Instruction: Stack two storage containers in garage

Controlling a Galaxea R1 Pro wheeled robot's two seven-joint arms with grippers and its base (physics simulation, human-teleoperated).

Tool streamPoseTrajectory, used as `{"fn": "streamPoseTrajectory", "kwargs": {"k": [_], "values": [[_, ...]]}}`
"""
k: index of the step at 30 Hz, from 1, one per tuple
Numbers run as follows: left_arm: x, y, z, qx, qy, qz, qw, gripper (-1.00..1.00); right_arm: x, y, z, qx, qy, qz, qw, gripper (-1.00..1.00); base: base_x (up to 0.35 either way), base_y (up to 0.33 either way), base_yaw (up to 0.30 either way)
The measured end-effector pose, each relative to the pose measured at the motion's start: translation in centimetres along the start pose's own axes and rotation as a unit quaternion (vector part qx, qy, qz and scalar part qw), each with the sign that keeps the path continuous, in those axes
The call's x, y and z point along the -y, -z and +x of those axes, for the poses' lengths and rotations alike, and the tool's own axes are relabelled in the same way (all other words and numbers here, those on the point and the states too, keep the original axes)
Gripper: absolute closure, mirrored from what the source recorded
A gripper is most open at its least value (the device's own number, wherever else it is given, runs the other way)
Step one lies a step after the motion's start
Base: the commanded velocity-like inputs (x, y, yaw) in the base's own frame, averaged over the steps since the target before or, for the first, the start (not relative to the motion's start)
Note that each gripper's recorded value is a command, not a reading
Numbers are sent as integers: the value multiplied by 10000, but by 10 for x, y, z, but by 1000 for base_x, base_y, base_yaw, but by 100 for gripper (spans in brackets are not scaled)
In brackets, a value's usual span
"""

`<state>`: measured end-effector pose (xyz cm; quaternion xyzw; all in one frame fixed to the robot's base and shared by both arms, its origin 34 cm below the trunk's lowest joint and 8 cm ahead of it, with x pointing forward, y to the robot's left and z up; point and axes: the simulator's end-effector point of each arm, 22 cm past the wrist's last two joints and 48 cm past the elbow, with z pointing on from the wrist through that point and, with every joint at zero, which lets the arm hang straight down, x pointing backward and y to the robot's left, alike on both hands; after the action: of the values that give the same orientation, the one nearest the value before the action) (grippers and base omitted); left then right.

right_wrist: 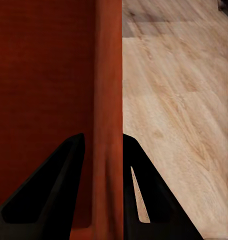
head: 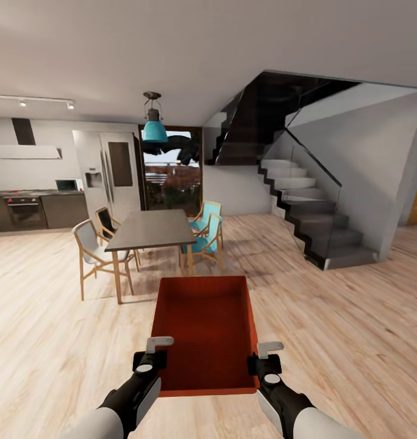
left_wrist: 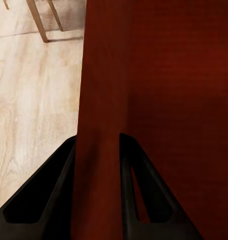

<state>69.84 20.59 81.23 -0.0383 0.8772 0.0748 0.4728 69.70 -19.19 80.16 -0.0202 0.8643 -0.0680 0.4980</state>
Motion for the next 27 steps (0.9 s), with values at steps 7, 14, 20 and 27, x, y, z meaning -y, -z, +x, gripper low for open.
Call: {"fn": "streamPoseTrajectory", "kwargs": {"k": [7,14,20,27], "values": [[0,0,0,-2,4,-1,10000,100,0,0,0,-1,2,0,10000,100,0,0,-286],[0,0,0,-1,3,-1,10000,100,0,0,0,0,1,-1,10000,100,34,0,-286],[0,0,0,1,1,0,10000,100,0,0,0,1,0,0,10000,100,157,0,-284],[0,0,0,3,0,-1,10000,100,0,0,0,2,-1,0,10000,100,181,0,-221]]}}
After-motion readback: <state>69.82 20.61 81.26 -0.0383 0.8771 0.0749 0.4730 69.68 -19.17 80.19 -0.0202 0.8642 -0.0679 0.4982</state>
